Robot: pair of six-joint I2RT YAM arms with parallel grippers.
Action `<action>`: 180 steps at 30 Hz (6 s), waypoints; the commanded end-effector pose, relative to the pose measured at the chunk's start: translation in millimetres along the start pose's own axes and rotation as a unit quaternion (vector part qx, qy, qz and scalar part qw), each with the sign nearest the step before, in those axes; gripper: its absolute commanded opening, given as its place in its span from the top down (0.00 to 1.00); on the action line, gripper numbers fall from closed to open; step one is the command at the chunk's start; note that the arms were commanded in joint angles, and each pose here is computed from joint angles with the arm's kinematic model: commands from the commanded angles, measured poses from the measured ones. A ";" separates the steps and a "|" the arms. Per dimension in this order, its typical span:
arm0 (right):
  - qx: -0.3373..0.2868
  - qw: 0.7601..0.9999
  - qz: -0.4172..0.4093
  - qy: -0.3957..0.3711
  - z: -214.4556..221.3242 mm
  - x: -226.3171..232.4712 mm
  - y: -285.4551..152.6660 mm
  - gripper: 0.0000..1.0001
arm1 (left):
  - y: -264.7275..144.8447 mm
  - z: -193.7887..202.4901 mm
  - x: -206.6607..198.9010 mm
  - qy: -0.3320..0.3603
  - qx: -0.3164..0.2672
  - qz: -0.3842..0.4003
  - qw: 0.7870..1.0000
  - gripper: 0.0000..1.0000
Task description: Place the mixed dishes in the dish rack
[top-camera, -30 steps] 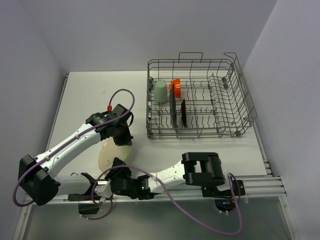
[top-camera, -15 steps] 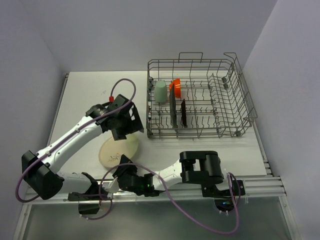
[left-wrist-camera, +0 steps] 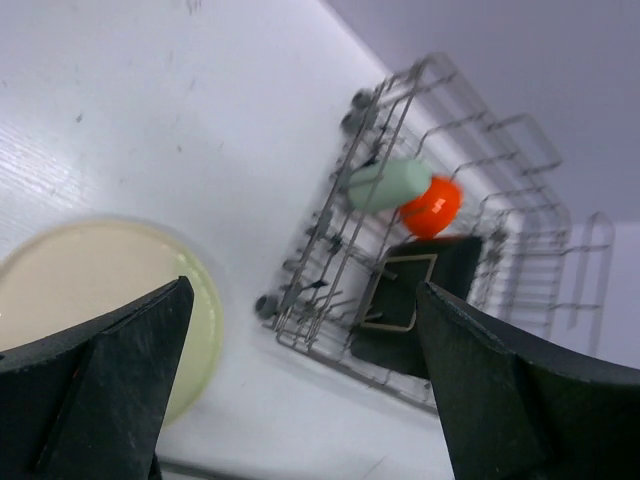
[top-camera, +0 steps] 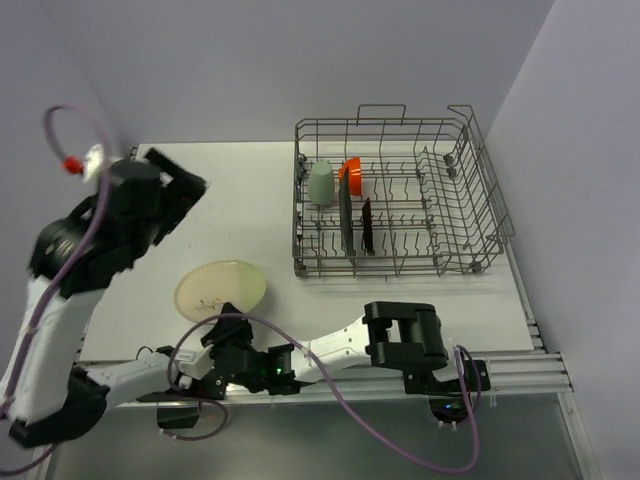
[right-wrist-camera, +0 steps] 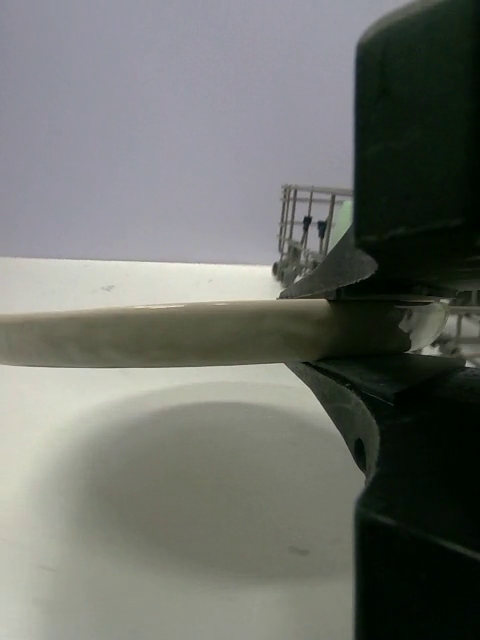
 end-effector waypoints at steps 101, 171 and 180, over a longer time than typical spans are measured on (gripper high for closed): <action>0.054 0.552 0.137 0.821 283.4 -206.4 -206.2 0.02 | 28.6 161.3 69.6 0.009 0.248 0.241 0.938 0.08; -0.156 0.297 0.172 0.926 305.9 2.0 -157.3 0.00 | -40.3 206.5 135.6 -0.143 0.224 0.723 0.638 0.01; -0.107 0.278 0.197 0.934 316.8 16.8 -153.9 0.00 | 4.4 208.8 126.2 -0.201 0.196 0.626 0.728 0.01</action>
Point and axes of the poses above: each gripper's point midway between its finger pads, its own y axis out along the fingers, its own x axis along the line the jaws close on, z = x × y, the point moved 6 cm from there along -y, back along the fingers, and after that the axes turned 1 degree about y, right-handed, at the moved point
